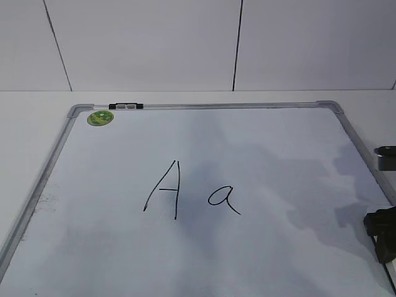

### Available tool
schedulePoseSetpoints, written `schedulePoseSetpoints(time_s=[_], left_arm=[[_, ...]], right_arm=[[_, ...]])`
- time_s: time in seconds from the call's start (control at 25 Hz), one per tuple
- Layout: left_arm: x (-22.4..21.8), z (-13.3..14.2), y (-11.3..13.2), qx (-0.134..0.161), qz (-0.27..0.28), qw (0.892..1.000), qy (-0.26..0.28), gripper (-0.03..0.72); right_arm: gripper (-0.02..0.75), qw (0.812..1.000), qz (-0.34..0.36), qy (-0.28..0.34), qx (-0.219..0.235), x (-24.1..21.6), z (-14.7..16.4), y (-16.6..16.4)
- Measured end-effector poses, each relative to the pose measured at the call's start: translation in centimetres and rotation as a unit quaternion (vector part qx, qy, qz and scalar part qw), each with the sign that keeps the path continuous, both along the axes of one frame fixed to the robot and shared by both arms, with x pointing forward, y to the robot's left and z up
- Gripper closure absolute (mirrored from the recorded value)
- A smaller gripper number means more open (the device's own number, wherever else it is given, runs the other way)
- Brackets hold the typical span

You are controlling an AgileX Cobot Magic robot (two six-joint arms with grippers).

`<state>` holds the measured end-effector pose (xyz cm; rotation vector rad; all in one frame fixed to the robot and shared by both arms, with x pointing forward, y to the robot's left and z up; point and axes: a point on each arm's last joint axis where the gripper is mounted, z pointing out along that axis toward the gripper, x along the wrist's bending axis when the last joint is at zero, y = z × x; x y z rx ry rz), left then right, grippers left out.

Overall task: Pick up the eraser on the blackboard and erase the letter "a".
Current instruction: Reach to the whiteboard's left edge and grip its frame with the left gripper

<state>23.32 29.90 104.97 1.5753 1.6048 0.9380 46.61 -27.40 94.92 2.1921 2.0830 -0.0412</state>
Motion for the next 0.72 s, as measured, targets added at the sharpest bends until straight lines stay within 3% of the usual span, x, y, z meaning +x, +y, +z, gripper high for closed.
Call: schedulePoseSetpoints(time_s=[0.72], left_arm=[[0.0,0.0,0.0,0.0,0.0,1.0,0.0,0.454]], right_arm=[[0.166,1.0,-0.002,-0.008,-0.002,1.0,1.3,0.1]])
